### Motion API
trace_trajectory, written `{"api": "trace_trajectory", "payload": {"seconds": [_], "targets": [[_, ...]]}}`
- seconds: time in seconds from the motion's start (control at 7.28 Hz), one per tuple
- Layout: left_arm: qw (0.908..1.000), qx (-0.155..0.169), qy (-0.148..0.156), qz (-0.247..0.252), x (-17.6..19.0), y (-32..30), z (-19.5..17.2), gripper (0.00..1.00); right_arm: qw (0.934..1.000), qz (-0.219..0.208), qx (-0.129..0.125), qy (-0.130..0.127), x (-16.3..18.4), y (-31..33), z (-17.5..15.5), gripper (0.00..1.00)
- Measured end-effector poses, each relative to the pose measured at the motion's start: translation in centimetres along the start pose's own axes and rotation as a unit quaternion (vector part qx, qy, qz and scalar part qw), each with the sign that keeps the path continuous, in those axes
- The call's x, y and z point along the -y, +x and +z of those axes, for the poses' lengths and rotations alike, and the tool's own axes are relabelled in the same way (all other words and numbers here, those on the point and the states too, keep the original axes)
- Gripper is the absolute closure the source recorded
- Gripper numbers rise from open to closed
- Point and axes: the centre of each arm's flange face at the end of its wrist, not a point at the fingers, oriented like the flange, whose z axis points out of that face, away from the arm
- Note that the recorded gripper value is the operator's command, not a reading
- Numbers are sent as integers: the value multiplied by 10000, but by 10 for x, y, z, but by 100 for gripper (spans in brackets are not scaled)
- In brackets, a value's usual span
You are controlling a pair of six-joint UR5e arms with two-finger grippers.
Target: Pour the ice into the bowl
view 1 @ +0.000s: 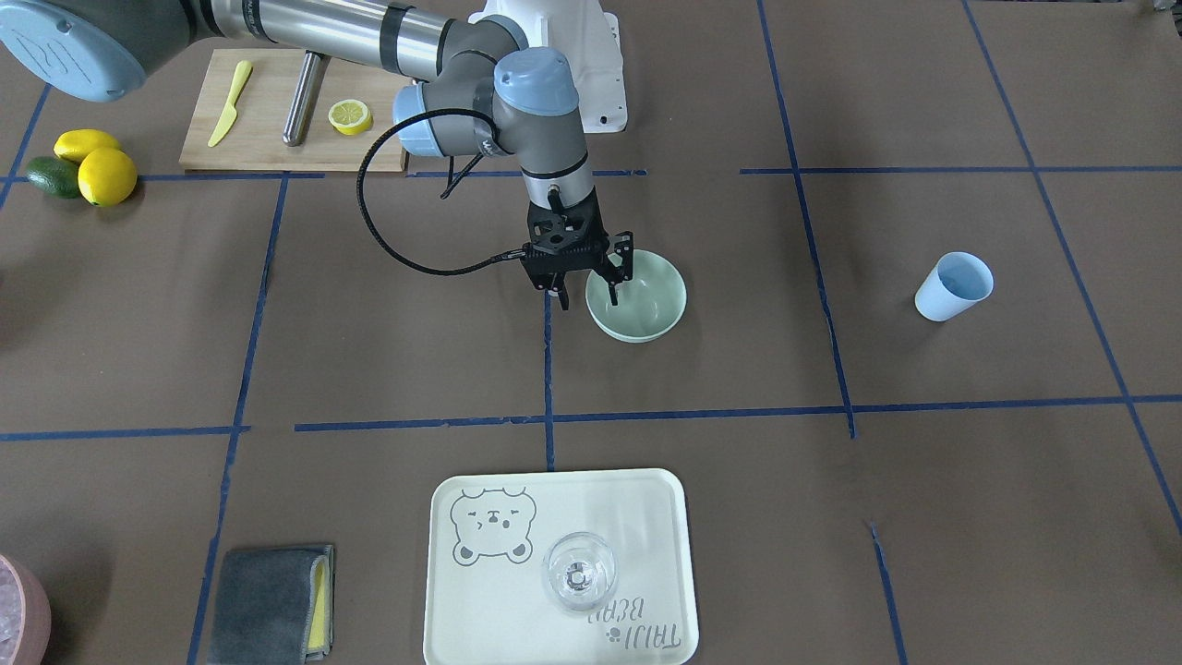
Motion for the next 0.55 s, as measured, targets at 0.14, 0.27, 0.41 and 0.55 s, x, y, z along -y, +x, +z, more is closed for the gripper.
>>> {"api": "trace_trajectory", "payload": {"seconds": [0.14, 0.27, 0.41, 0.55], "targets": [[10000, 6, 25, 25, 0, 0, 0, 0, 10000, -1, 12, -79, 38, 11, -15, 0], [10000, 10, 50, 53, 1, 0, 0, 0, 9997, -93, -81, -210, 83, 29, -35, 0], [9999, 18, 106, 117, 2, 2, -2, 0, 9988, -261, -221, -354, 126, 54, -58, 0], [9994, 32, 246, 261, 6, 6, -5, 0, 9970, -472, -324, -513, 167, 94, -81, 0]]}}
